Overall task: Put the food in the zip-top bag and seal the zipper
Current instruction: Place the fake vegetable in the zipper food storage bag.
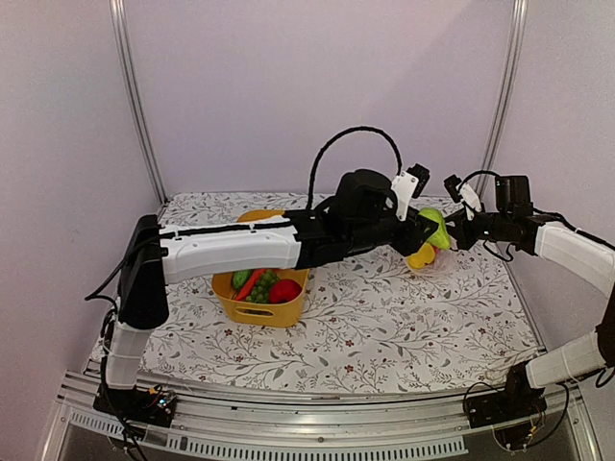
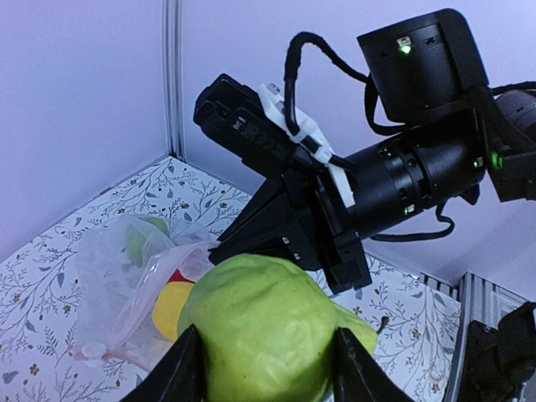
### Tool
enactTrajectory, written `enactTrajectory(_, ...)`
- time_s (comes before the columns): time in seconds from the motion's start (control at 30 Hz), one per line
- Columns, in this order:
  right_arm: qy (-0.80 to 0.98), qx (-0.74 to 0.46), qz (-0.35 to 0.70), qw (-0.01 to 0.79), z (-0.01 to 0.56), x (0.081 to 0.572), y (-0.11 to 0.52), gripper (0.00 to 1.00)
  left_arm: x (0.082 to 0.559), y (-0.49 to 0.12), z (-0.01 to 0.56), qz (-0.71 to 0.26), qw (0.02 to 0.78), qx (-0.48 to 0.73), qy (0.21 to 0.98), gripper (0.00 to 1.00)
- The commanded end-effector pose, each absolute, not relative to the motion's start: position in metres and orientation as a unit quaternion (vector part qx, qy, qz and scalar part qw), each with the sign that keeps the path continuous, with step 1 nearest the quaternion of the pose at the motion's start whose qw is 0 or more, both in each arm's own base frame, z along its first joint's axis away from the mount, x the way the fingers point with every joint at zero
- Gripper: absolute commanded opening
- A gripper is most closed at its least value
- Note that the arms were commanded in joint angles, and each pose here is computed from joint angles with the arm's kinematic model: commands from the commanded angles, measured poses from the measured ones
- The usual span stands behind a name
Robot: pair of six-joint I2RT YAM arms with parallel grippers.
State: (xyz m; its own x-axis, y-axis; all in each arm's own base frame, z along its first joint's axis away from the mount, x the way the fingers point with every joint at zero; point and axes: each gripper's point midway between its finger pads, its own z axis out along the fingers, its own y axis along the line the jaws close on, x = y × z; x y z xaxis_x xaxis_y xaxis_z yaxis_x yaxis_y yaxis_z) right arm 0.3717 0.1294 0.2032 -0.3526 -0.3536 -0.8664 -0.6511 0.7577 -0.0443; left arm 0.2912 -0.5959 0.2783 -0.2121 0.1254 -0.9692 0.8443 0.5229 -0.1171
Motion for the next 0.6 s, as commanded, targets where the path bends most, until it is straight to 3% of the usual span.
enactTrajectory(0.0,0.800,-0.307,0.161,0.490,0.220,0.371,0.129,0.00,0.288,-0.606,0.273,-0.348,0.526,0.350,0.693,0.45)
enactTrajectory(0.57,0.797,-0.306,0.162,0.496,0.226,0.370,0.129,0.00,0.333,-0.594,0.209,-0.240,0.550,0.294,0.744,0.48)
